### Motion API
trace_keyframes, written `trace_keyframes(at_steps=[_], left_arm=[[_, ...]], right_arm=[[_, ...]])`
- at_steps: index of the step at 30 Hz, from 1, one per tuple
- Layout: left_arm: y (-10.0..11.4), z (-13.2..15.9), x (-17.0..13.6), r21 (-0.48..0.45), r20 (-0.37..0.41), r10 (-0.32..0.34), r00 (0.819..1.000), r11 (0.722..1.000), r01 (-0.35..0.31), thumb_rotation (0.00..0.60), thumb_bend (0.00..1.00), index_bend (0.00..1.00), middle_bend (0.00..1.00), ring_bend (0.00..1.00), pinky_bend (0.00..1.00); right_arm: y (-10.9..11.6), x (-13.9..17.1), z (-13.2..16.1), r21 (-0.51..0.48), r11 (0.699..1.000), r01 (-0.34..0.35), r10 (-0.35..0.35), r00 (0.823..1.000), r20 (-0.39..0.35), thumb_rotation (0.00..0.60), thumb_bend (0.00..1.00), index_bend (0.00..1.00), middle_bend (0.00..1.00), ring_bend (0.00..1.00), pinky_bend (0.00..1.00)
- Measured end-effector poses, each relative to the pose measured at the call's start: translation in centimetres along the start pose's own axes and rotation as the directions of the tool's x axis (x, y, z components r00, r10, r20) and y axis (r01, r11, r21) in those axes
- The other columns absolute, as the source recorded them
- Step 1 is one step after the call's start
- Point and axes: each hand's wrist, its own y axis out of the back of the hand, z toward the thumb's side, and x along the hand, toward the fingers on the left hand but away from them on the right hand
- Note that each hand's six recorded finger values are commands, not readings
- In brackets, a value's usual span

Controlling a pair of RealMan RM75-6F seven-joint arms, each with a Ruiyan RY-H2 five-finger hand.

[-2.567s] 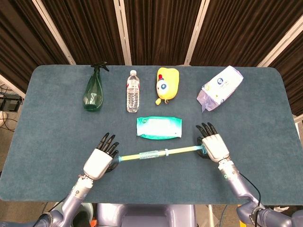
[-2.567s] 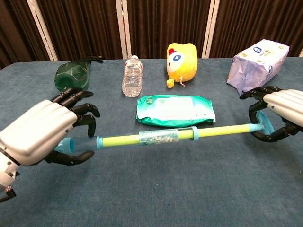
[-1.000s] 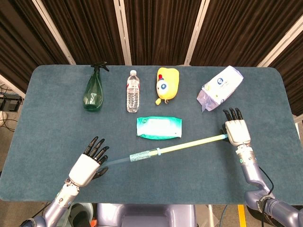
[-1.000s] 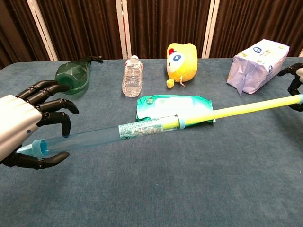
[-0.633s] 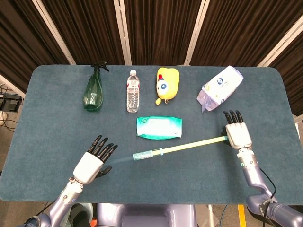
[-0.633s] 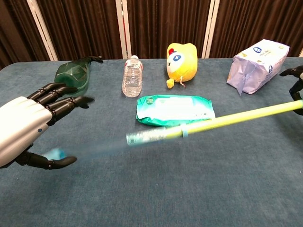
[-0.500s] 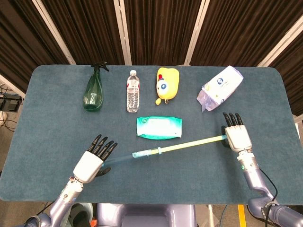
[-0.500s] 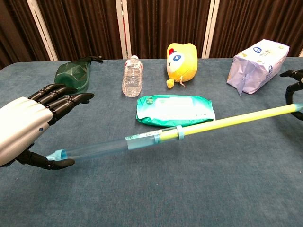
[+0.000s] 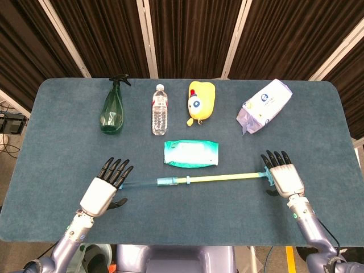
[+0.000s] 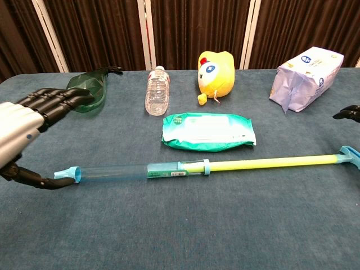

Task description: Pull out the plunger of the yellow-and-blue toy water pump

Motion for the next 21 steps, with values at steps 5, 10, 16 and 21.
trace_keyframes(at_steps=[5, 10, 16, 21], left_arm=[[1.1, -2.2, -1.6, 0.028, -0.046, -0.027, 0.999, 0.999, 0.028, 0.6, 0.07, 0.0, 0.0, 0.0, 0.0], [3.0, -6.2, -5.3, 0.022, -0.197, -0.085, 0.977, 0.996, 0.091, 0.6, 0.07, 0.0, 0.0, 0.0, 0.0], [4.5, -8.5, -8.5, 0.025, -0.363, -0.156, 0.919, 0.984, 0.177, 0.6, 0.07, 0.0, 0.0, 0.0, 0.01], [7.0, -9.3, -9.7, 0.005, -0.42, -0.128, 0.899, 0.99, 0.143, 0.6, 0.07, 0.0, 0.0, 0.0, 0.01]], right_arm=[[1.8, 2.2, -0.7, -0.035, 0.997, 0.065, -0.063, 0.997, 0.034, 0.6, 0.0, 0.0, 0.0, 0.0, 0.0], [4.3, 6.1, -2.7, -0.076, 0.977, 0.201, -0.194, 0.977, 0.089, 0.6, 0.0, 0.0, 0.0, 0.0, 0.0], [3.9, 12.3, -6.0, -0.15, 0.949, 0.277, -0.24, 0.945, 0.225, 0.6, 0.0, 0.0, 0.0, 0.0, 0.0], [3.3, 14.3, -6.2, -0.169, 0.945, 0.281, -0.243, 0.946, 0.216, 0.6, 0.0, 0.0, 0.0, 0.0, 0.0]])
